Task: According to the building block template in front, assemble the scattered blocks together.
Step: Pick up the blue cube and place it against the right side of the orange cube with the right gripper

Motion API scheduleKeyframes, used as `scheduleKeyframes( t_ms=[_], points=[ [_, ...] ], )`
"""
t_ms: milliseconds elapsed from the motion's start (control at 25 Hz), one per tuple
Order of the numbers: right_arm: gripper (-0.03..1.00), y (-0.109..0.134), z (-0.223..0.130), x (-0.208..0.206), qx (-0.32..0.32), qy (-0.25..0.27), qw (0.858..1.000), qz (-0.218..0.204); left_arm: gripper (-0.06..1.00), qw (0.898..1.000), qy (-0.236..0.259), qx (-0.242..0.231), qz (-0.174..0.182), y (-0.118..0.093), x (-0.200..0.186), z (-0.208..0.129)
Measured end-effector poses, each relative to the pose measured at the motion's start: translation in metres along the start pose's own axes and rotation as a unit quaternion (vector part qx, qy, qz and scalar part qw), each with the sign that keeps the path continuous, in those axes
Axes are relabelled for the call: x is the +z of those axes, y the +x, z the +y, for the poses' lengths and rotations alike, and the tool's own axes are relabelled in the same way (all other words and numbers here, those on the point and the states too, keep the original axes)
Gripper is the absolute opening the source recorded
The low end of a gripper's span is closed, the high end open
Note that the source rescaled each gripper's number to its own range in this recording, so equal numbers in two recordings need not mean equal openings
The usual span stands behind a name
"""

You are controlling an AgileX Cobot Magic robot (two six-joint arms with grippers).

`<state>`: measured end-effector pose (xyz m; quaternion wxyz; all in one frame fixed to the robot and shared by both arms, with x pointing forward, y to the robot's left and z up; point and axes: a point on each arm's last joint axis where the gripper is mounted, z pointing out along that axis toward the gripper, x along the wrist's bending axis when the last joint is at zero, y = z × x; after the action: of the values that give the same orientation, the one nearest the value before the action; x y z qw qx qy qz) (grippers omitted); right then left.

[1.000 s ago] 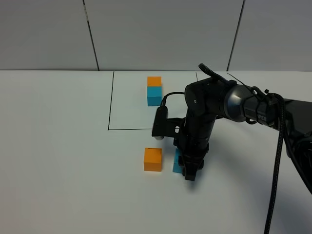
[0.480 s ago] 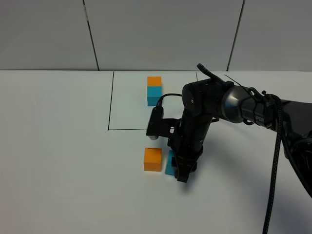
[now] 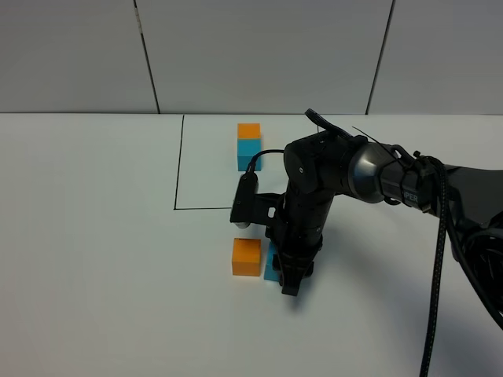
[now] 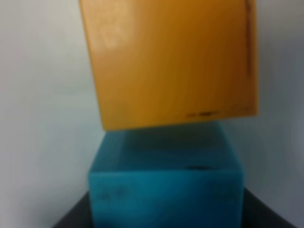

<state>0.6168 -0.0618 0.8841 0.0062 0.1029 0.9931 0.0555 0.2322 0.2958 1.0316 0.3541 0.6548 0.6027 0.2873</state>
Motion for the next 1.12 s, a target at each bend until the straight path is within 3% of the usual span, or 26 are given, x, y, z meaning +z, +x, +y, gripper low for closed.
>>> scheduleKeyframes(
  t_ms=[1120],
  points=[
    [0.43, 0.0034, 0.0056, 0.0047, -0.022, 0.02, 0.999, -0.023, 0.84, 1.0, 0.0, 0.0, 0.0, 0.0, 0.0, 0.0]
  ],
)
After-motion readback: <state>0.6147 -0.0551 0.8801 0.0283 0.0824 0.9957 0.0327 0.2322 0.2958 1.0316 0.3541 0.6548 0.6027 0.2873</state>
